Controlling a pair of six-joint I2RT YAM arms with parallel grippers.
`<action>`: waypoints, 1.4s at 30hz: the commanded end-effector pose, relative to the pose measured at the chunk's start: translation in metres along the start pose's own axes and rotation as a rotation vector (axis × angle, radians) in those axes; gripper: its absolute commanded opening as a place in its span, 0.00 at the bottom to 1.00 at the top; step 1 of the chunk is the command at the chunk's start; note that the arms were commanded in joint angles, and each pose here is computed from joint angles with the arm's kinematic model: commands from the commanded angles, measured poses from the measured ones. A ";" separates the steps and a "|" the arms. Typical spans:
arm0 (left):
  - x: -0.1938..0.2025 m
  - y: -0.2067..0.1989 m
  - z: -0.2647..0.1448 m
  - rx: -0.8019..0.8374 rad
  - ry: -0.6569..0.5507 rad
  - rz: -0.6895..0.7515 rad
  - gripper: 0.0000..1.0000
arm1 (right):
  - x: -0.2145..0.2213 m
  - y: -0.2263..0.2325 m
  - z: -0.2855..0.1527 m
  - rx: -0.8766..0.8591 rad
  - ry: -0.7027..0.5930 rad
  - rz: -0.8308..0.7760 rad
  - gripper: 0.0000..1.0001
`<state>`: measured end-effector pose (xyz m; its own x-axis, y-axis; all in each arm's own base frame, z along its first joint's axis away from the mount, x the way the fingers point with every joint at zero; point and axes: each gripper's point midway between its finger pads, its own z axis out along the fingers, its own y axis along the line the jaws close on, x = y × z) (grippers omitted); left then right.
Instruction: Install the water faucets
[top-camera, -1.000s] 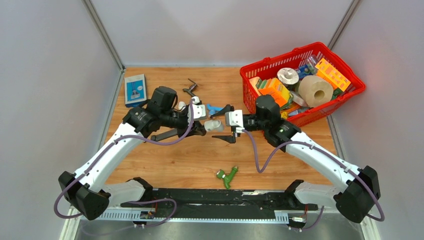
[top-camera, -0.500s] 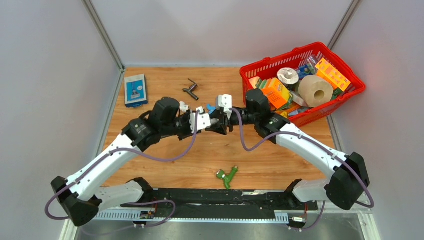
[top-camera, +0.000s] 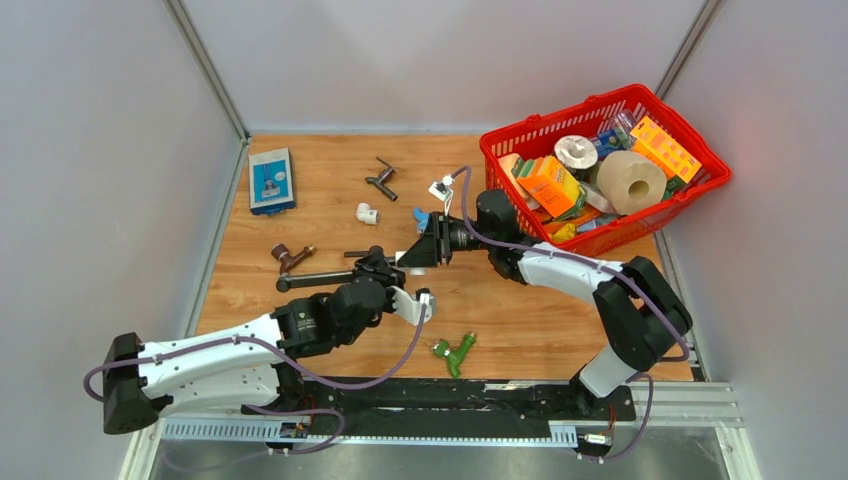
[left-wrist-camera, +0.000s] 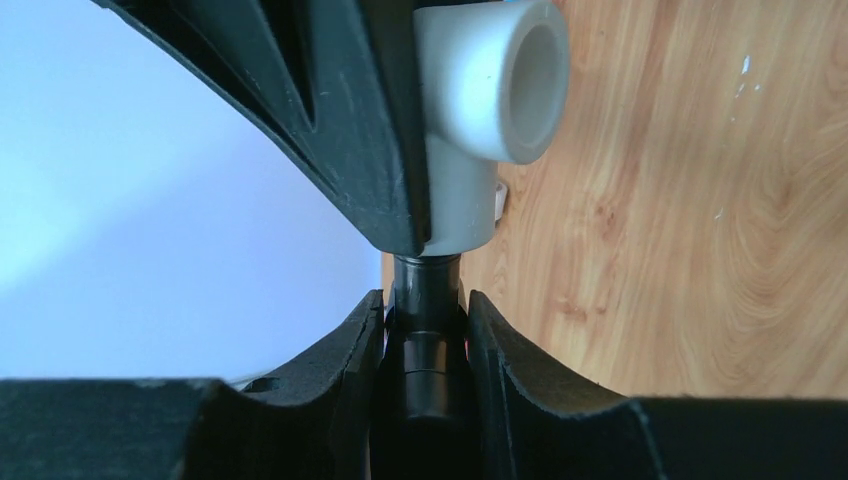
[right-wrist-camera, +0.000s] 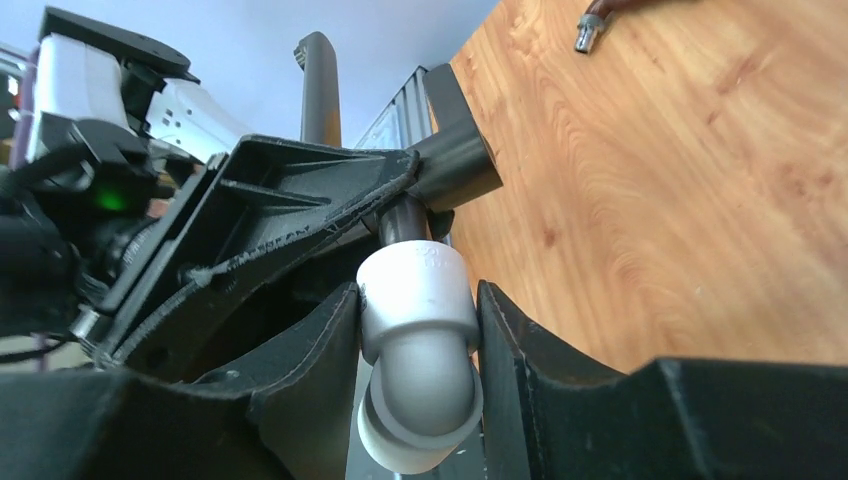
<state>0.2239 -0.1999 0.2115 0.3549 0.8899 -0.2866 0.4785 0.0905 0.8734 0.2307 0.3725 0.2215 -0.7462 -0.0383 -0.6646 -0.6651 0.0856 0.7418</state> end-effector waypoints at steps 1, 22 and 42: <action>-0.027 0.063 -0.017 -0.267 -0.069 -0.014 0.00 | -0.033 -0.004 0.002 0.030 -0.152 0.134 0.00; -0.049 0.053 -0.007 0.354 -0.390 -0.491 0.00 | -0.094 0.070 -0.092 0.217 -0.166 -1.229 0.85; -0.089 0.035 -0.022 0.723 -0.609 -0.564 0.00 | -0.010 0.080 -0.052 -0.065 0.157 -1.438 0.75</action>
<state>0.1947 -0.2556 0.2363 0.0860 0.5244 -0.8471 0.9943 0.0084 0.1062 0.1870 0.3198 0.2825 0.5076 -0.1697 -0.8447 -0.8614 -0.1182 -0.4939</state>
